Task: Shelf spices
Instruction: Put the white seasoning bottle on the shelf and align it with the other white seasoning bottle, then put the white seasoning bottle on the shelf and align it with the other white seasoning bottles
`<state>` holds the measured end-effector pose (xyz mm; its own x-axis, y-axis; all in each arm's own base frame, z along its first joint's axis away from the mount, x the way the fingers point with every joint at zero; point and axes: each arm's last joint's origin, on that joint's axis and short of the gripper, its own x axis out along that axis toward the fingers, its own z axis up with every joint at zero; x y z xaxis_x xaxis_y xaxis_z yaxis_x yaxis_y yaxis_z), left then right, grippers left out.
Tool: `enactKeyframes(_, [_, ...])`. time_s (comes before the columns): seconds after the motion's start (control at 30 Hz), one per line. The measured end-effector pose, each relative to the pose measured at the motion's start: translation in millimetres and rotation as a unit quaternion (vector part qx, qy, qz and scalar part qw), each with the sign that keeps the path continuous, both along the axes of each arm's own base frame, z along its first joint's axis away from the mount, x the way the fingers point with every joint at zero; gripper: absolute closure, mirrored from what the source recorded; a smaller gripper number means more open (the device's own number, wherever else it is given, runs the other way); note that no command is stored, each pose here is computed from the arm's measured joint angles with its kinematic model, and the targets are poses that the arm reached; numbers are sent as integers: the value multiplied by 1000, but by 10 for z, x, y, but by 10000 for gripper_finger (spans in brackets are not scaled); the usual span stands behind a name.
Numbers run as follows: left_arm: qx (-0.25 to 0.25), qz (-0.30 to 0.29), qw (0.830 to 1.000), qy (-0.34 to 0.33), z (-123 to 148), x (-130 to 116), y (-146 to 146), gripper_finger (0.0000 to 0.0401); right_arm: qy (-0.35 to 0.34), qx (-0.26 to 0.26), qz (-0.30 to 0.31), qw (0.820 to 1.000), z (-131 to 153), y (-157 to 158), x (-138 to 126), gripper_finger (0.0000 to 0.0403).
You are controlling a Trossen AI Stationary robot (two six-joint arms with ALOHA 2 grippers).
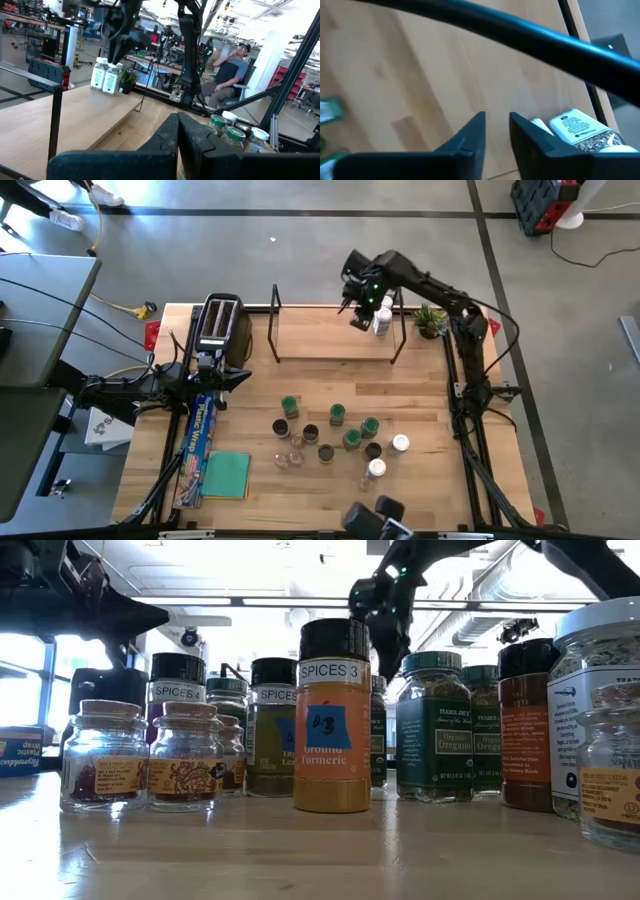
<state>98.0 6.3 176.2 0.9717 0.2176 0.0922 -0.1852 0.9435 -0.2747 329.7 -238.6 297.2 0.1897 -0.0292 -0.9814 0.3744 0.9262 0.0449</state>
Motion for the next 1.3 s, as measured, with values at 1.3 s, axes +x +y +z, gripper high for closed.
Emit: enactKeyframes(1.3, [0, 0, 1000, 0, 0, 0, 0, 401, -105, -147, 0, 983, 834, 167, 31, 401])
